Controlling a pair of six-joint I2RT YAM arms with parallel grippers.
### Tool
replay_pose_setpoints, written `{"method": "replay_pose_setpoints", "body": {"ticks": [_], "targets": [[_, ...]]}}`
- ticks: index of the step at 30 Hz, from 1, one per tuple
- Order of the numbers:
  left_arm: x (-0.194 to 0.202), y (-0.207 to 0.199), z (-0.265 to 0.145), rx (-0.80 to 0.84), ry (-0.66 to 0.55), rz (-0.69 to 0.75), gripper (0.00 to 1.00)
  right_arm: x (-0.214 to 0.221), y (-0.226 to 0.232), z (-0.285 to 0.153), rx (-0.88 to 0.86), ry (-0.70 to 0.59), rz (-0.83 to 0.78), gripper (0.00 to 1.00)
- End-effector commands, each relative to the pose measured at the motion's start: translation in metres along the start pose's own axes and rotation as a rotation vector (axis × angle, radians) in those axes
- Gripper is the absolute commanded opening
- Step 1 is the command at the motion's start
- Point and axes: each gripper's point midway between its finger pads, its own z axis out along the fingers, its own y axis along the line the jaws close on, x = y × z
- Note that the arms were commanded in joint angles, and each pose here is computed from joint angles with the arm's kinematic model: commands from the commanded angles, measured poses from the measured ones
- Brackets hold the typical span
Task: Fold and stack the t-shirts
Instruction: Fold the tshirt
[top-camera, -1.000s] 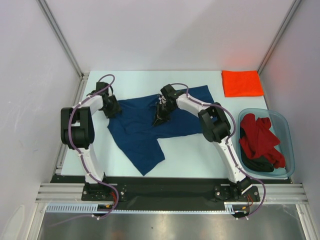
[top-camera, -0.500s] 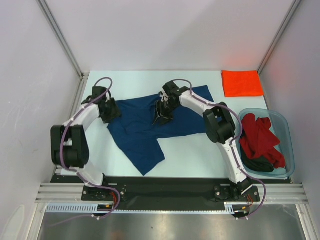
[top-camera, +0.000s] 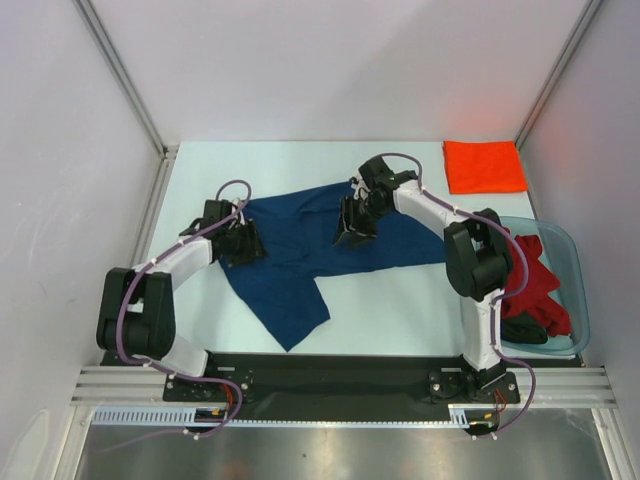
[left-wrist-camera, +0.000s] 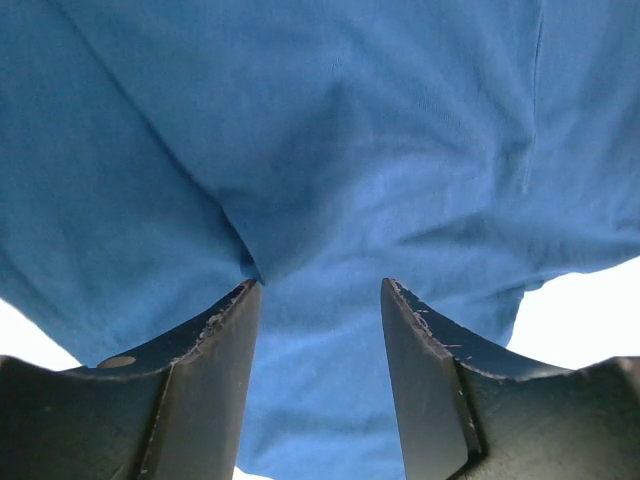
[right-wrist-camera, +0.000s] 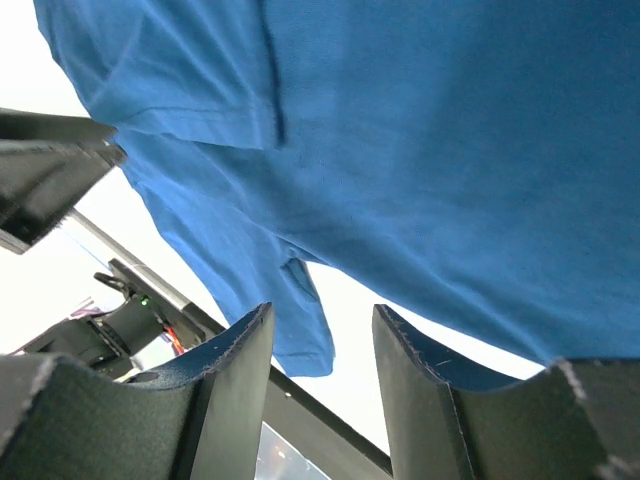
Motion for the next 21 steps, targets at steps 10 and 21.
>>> {"method": "replay_pose_setpoints", "body": {"ticks": [10,21], "targets": [[-0.027,0.01,0.011,-0.065,-0.072,0.09,0.55,0.001,-0.005,-0.026,-0.02,-0.072,0.002,0.5],[-0.024,-0.004,0.02,0.02,-0.056,0.091,0.54,-0.002,-0.007,-0.026,-0.038,-0.075,0.007,0.49]]}}
